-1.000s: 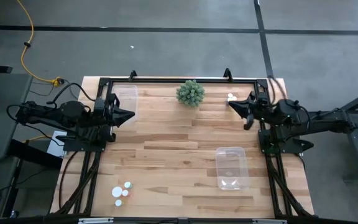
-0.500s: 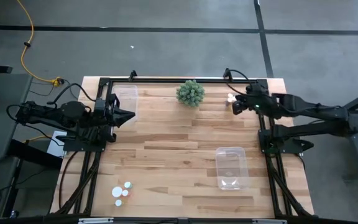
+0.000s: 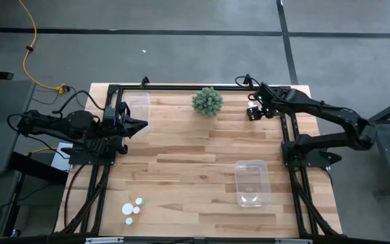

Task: Pick and place medicine bottles into bin by pill shape (circle, oval)
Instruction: Put the right yellow tablet bottle into the right transparent bin

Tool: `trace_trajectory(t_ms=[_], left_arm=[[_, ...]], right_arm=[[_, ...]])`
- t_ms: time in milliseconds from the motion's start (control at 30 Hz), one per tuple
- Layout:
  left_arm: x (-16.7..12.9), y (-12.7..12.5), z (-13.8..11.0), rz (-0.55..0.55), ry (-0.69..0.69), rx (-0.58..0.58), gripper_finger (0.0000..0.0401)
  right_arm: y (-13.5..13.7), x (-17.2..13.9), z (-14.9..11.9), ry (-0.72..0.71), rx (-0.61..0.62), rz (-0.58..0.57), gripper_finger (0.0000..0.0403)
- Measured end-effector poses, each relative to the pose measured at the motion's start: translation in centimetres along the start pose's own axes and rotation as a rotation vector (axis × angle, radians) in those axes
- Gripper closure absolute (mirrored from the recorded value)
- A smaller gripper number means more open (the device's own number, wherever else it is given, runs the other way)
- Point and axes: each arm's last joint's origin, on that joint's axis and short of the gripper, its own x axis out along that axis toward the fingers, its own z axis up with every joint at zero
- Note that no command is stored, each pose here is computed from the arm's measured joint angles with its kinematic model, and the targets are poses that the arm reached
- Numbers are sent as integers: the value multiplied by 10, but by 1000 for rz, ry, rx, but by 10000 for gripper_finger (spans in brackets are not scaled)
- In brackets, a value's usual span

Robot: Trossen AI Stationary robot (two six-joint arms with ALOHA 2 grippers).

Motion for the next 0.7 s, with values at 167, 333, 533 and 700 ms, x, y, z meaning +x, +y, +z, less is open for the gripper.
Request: trace_trajectory(t_ms=[167, 333, 533, 700], left_arm=[[0, 0, 0, 0, 0, -6, 401], [0, 0, 0, 0, 0, -6, 401], [0, 0, 0, 0, 0, -6, 401], [0, 0, 0, 0, 0, -6, 401]], right_arm=[[-3, 24, 12, 90, -36, -42, 146], [-4, 45, 24, 112, -37, -70, 146], [-6, 65, 30, 172, -28, -89, 147], [-5, 77, 32, 203, -36, -94, 147]])
